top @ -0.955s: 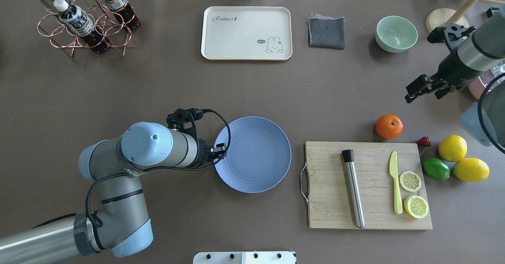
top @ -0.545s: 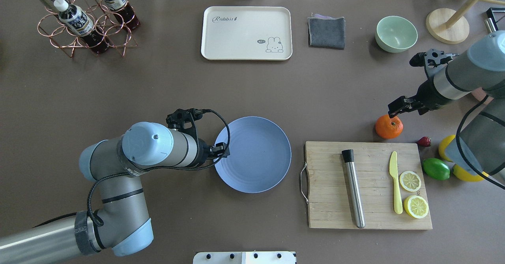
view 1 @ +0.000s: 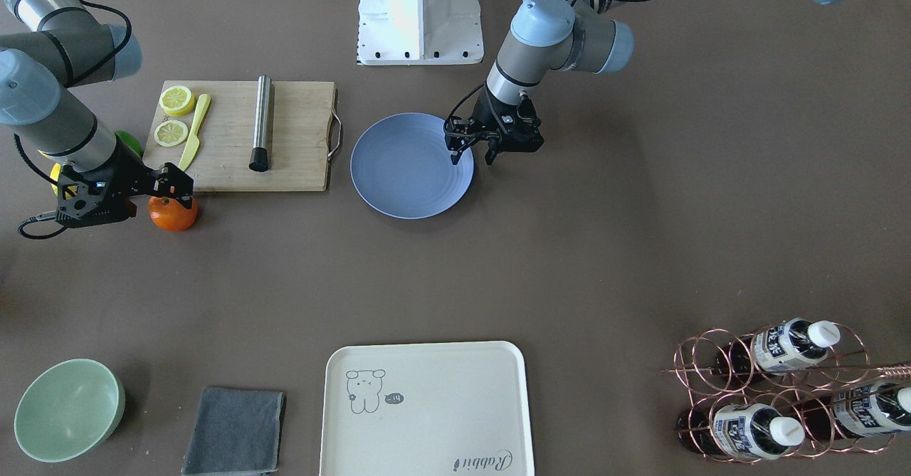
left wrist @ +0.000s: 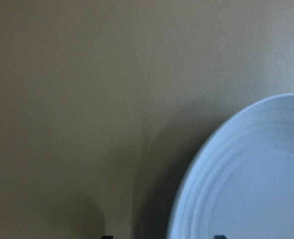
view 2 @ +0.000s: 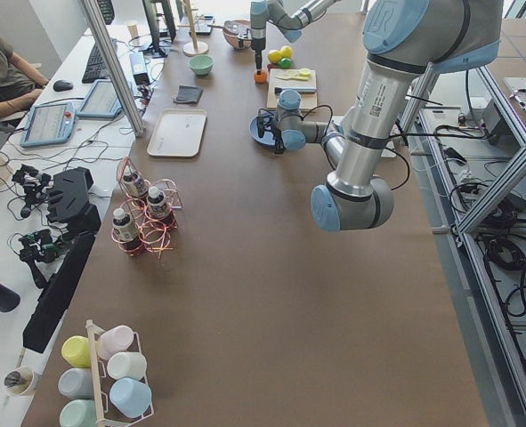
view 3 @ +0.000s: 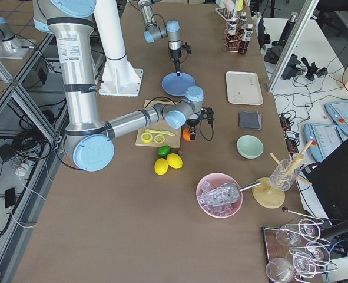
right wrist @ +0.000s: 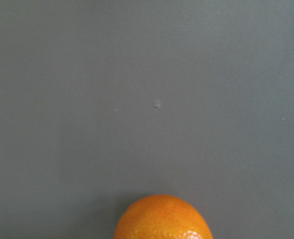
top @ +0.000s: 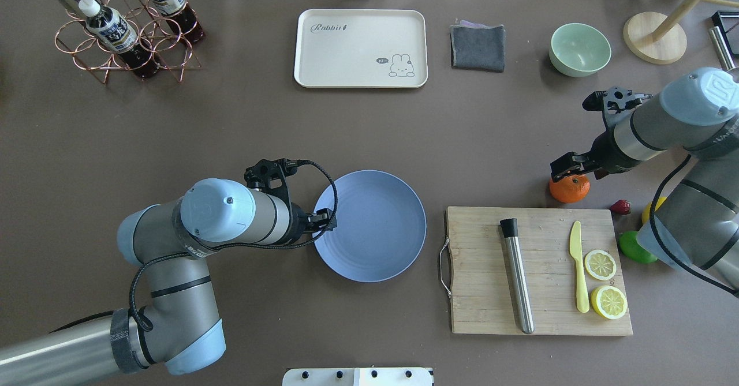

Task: Pick orange to plate
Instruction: 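Reach the right gripper down to the orange beside the cutting board, then close the right gripper on the orange and lift it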

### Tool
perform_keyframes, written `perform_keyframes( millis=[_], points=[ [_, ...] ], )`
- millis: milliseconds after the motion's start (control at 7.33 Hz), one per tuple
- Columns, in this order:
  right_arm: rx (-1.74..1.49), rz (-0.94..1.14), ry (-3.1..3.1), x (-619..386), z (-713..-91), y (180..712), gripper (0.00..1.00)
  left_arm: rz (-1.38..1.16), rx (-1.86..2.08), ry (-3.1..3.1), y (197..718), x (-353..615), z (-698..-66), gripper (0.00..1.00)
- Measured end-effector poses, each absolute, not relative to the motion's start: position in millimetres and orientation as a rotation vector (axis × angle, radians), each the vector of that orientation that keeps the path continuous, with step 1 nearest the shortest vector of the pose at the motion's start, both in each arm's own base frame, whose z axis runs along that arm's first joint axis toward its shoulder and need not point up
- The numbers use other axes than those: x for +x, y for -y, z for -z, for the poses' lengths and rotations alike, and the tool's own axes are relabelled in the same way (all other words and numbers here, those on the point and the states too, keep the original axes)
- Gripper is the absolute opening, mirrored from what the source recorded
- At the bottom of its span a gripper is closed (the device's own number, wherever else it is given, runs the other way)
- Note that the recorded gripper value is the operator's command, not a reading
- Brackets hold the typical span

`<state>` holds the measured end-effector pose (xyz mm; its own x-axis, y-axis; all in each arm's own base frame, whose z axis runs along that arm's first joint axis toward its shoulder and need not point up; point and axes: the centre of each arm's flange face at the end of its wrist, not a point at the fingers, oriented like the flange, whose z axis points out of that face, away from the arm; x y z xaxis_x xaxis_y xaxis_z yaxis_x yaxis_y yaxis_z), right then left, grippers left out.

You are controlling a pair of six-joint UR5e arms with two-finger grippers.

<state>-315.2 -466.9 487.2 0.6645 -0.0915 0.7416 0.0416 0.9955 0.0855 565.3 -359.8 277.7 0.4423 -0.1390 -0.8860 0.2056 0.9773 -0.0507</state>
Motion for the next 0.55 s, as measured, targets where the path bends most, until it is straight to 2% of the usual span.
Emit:
perform_keyframes(
  millis=[545],
  points=[
    [0.052, 0.105, 0.824, -333.8, -492.5, 454.7, 0.98, 0.215, 0.067, -1.092, 358.8, 566.7, -277.4, 0.75]
  ],
)
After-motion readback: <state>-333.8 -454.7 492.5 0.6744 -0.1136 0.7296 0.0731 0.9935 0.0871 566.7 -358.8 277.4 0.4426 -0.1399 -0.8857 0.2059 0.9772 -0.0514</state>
